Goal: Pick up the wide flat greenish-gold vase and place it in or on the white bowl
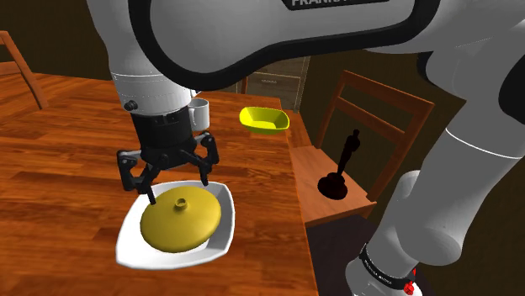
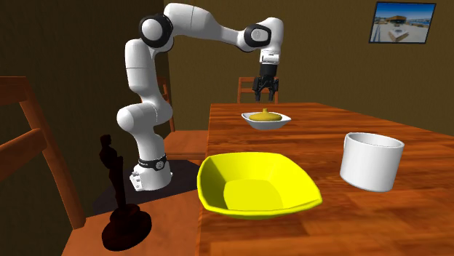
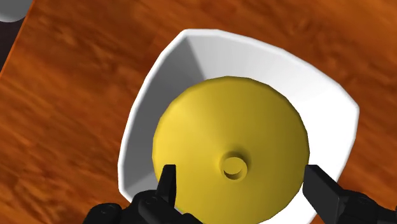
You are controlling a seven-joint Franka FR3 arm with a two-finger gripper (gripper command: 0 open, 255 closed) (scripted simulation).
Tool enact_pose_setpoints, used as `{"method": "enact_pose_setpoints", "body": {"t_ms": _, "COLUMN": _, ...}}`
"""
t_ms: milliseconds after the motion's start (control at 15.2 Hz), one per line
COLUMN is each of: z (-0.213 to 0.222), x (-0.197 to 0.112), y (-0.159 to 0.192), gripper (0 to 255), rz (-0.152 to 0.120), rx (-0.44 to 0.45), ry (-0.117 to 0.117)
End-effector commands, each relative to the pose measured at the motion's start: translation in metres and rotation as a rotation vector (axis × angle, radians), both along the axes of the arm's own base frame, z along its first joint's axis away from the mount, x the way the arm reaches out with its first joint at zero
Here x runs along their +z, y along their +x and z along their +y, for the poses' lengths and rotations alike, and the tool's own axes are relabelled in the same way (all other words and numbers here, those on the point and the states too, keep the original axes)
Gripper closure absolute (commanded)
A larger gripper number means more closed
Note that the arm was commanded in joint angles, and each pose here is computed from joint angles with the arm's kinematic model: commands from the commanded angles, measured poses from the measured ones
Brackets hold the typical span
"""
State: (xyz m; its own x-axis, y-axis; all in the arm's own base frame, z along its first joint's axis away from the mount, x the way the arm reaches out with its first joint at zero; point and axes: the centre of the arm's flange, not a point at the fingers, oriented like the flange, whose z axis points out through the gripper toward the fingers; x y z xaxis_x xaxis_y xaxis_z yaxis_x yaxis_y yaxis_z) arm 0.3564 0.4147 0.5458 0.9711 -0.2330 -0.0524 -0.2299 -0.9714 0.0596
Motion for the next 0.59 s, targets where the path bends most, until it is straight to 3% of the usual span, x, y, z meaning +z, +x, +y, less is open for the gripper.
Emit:
{"method": "enact_pose_setpoints", "body": {"t_ms": 0, "z": 0.0, "x": 0.0, "y": 0.0, "gripper": 0, "rz": 0.0, "rx": 0.0, "ry": 0.0}}
{"method": "enact_pose_setpoints", "body": {"t_ms": 264, "z": 0.002, "x": 0.05, "y": 0.003, "gripper": 0, "rz": 0.0, "rx": 0.0, "ry": 0.0}}
{"method": "enact_pose_setpoints", "body": {"t_ms": 528, "z": 0.002, "x": 0.05, "y": 0.003, "gripper": 0, "rz": 0.0, "rx": 0.0, "ry": 0.0}}
